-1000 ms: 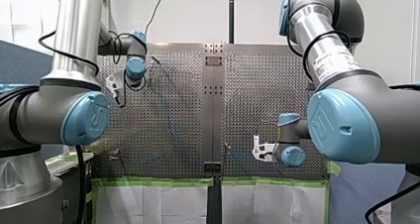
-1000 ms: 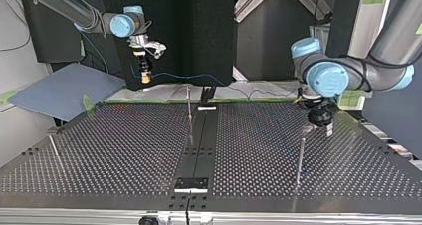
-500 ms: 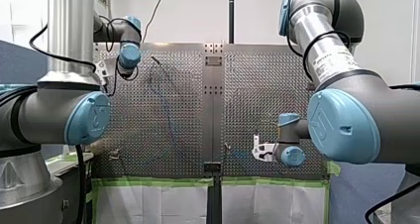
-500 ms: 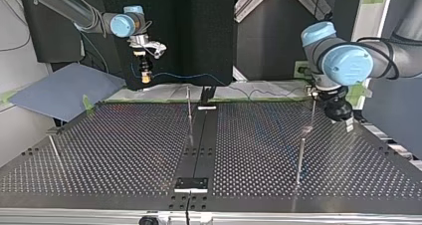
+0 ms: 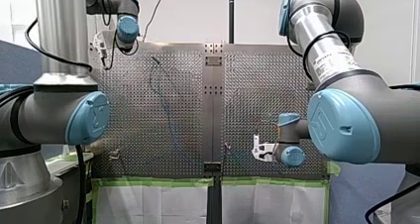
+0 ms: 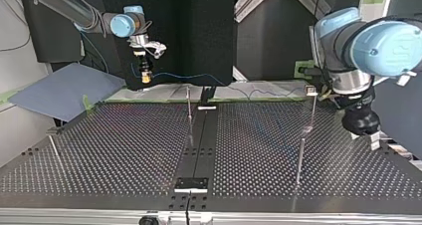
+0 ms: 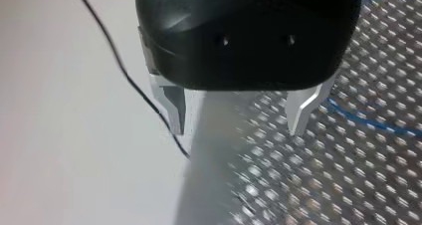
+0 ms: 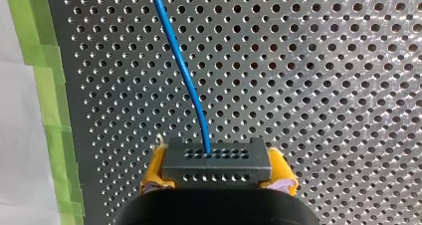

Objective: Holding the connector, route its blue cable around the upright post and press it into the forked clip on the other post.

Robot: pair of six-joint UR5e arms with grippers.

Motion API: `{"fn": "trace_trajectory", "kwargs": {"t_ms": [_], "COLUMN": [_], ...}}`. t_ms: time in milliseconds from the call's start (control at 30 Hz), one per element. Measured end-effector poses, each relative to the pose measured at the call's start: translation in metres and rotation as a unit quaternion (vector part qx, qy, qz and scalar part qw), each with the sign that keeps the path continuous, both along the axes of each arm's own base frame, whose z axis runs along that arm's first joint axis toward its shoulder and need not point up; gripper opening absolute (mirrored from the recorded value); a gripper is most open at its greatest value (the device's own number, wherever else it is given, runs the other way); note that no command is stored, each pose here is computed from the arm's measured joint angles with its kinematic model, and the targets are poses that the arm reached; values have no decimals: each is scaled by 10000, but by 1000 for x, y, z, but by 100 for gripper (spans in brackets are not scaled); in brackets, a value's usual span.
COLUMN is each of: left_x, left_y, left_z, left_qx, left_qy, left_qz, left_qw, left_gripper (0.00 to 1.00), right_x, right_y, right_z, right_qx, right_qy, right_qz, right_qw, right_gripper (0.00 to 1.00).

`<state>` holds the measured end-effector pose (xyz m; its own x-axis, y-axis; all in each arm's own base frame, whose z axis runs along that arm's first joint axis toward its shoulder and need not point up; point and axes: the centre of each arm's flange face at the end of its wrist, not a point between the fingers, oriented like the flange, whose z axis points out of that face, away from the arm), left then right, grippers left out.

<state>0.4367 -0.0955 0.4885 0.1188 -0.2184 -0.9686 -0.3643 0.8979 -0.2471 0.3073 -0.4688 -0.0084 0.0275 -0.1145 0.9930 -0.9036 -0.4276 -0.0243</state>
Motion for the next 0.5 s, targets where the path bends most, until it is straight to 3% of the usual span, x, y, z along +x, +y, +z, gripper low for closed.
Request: {"fn": "trace_trajectory", "kwargs": {"t_ms": [267, 500], "left_x": [-25, -51], "left_y": [-12, -29], "left_z": [56, 100], "left_qx": [60, 263], "left_qy": [-328, -517], "left_qz": [-408, -853], "left_qw": [9986, 9947], "left_gripper": [100, 100], "right_x": [0, 0], "right_y": [0, 1], "right_z": [0, -1], "right_qx": [19, 35], "right_qy": [4, 11], "right_qz": [2, 4], "right_qw": [10000, 10000], "right_gripper": [0, 0]}}
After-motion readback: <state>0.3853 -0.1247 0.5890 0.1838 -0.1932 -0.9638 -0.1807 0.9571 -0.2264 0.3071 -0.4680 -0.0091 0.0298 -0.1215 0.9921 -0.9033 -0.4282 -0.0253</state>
